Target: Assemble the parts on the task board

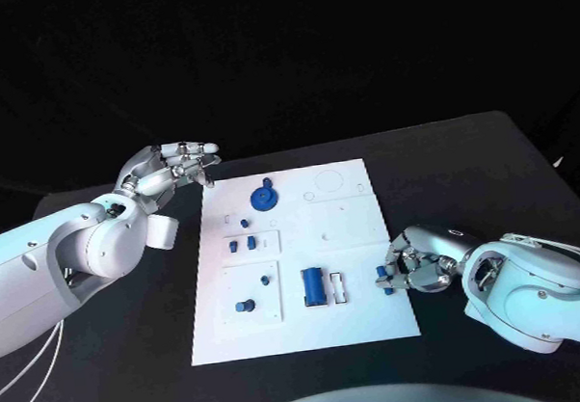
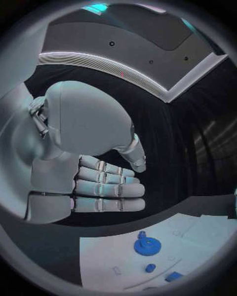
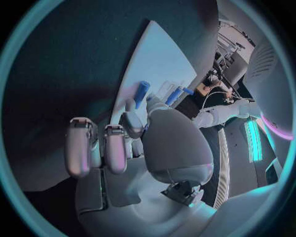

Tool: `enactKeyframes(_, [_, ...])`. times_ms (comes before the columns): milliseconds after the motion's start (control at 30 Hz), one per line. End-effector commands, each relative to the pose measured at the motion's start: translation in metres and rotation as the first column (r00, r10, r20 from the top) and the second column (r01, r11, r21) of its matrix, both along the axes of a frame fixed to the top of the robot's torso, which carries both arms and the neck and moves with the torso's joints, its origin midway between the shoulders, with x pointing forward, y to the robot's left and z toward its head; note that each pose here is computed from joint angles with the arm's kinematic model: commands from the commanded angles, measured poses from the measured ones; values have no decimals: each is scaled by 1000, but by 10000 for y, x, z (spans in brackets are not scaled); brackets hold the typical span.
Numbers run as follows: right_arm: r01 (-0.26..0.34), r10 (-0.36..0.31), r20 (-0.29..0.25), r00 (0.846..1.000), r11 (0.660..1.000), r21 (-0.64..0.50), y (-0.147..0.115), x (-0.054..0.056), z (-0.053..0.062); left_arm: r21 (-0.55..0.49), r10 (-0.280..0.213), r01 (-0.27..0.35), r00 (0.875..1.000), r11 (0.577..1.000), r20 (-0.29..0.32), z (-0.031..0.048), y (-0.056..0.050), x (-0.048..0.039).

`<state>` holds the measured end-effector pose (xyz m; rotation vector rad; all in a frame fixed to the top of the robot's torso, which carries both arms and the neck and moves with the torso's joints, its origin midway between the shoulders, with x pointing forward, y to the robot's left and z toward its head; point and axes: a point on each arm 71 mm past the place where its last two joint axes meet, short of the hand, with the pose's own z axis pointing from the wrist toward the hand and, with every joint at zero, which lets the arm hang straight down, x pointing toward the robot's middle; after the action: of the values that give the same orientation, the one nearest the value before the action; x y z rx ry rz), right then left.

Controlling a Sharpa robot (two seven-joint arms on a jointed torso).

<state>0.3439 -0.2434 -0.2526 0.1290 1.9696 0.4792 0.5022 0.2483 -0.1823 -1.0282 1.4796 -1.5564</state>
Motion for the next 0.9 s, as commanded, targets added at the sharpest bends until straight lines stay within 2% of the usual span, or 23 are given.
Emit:
enactKeyframes(33, [-47,46,-16,999,997,-67,37,-28,-84,-7,-17,17,1000,1000,7,11,-22,-8])
enactKeyframes(433, [-125,126,-5,992,978,-167,150,-64,-189,-7,-14,14,1000,1000,7,12,-10,-9])
enactKeyframes(667, [-125,128,10,992,978,-169,182,-69,-184,-6,-14,14,1000,1000,7,12,-7,-10])
enactKeyframes(900, [-98,101,26,995,988,-116,207,-76,-154,-6,-13,13,1000,1000,7,12,-5,-9])
